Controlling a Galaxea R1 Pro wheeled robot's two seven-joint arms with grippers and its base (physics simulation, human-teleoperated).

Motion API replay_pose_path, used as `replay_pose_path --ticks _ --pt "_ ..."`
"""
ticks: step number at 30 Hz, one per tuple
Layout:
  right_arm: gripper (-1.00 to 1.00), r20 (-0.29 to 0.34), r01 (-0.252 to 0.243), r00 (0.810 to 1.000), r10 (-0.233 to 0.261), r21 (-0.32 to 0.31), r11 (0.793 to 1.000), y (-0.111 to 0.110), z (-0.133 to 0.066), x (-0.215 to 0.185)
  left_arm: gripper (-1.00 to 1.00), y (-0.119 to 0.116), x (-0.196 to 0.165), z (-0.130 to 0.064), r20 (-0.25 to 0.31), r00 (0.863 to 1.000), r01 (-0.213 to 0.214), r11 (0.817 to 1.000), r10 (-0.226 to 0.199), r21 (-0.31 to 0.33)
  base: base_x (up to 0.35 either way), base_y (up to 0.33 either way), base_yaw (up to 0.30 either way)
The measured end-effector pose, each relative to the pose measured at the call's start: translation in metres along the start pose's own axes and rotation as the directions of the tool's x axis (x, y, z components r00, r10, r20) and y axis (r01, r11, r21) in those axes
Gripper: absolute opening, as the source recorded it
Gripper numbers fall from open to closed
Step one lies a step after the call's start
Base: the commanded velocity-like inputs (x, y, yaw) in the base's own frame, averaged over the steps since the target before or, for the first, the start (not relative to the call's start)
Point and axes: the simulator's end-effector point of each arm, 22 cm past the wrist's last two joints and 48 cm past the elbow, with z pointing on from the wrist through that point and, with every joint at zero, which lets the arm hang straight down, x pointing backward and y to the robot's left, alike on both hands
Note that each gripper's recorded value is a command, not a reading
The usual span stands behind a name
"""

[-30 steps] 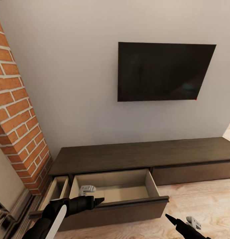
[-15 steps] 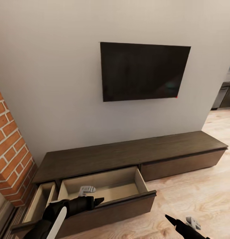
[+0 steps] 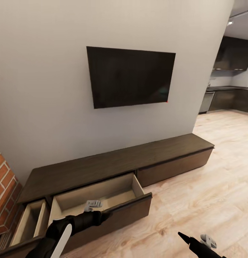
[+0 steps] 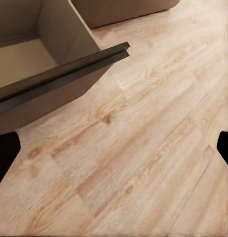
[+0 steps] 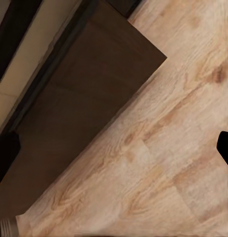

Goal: Place each of the two pumpkins and all three candles from the living room inside a cabinet in the living room (use any cabinet), then make sure every cabinet is closed, and position the cauldron so it is next to a table in the living room.

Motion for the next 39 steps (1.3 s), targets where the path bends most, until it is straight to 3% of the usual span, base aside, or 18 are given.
replay_pose_path --ticks 14,39 --pt "1.00 0.001 -0.003 1.000 0.003 0.004 1.000 -0.001 -0.001 0.000 1.00 -0.002 0.001 0.000 -0.005 1.000 0.002 1.000 -0.002 0.006 -0.044 0.029 -0.295" --pt "1.00 -0.003 -0.004 1.000 0.004 0.008 1.000 0.026 -0.026 -0.021 1.00 -0.025 -0.025 -0.024 -0.019 1.000 0.005 1.000 -0.005 0.011 -0.024 0.000 -0.267"
